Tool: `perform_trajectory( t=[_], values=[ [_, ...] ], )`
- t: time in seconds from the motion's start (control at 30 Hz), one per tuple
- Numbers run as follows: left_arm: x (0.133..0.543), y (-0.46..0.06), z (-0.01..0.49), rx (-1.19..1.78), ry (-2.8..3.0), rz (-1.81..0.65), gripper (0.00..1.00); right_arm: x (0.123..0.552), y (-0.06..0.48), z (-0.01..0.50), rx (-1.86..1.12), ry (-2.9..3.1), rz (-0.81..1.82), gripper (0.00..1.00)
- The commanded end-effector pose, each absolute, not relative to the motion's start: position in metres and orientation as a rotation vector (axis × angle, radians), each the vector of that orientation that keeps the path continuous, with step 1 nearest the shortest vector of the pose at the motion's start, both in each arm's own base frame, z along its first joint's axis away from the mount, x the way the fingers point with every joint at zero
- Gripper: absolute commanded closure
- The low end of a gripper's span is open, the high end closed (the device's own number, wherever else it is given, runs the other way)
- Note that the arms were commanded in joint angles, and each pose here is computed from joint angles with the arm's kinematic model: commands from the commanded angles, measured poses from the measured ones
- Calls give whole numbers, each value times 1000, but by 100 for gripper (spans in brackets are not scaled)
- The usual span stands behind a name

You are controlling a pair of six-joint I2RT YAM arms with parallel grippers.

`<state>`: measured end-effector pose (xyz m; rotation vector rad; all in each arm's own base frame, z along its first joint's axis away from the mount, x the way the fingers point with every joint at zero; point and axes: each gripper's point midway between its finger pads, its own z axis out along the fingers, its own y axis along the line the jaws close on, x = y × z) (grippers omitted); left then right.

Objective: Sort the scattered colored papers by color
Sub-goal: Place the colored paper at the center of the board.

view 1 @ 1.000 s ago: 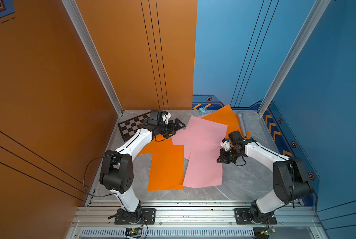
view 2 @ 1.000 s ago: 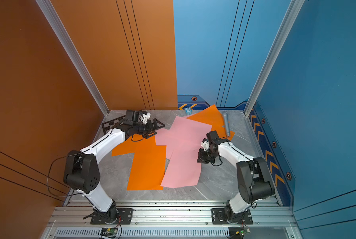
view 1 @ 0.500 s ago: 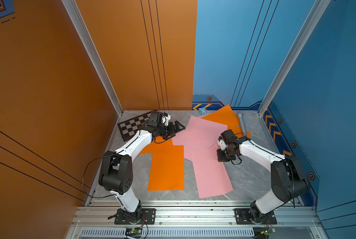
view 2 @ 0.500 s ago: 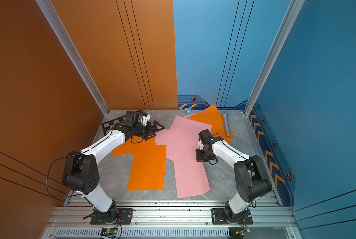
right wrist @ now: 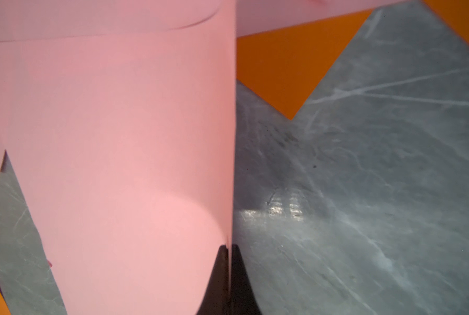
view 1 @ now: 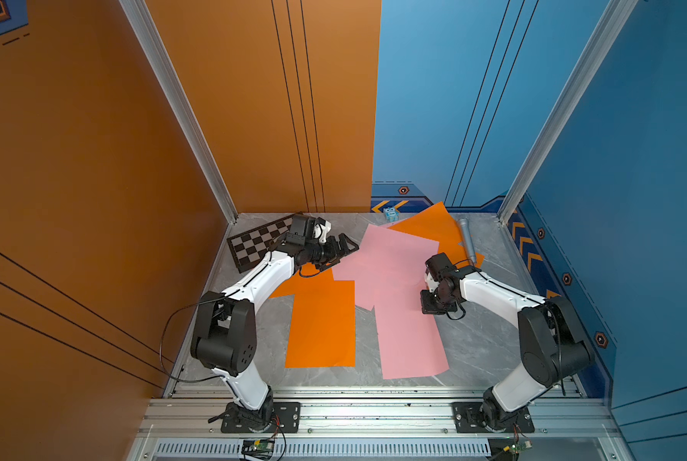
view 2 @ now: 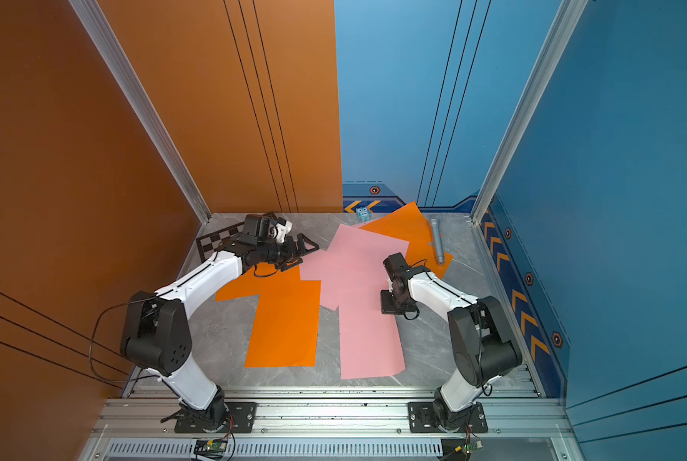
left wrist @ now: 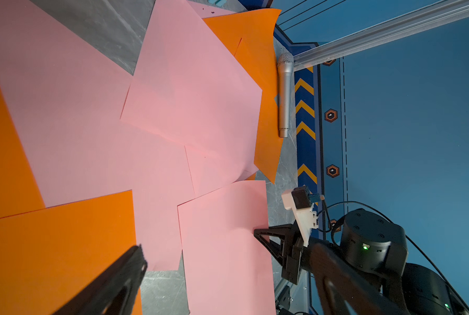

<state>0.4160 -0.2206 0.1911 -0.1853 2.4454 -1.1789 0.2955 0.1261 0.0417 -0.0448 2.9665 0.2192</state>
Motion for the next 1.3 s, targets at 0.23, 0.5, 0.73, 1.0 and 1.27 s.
perform_trajectory(
  t=[0.23,0.5,0.73,1.0,1.27],
  values=[
    [421,-219,187,-168,2440,-1110,2,296,104,35,50,2964,73,68],
    [434,-223,183,-173,2444,-1101,2,309,98,73,52,2882,35,37],
    [471,-240,168,-131,2453,-1132,2,340,79,111,182,2767,155,17],
    [530,-265,147,-6,2419,-1150,2,413,71,96,385,2719,425,6],
    [566,-281,109,132,2440,-1051,2,466,70,79,513,2663,594,5]
  ],
)
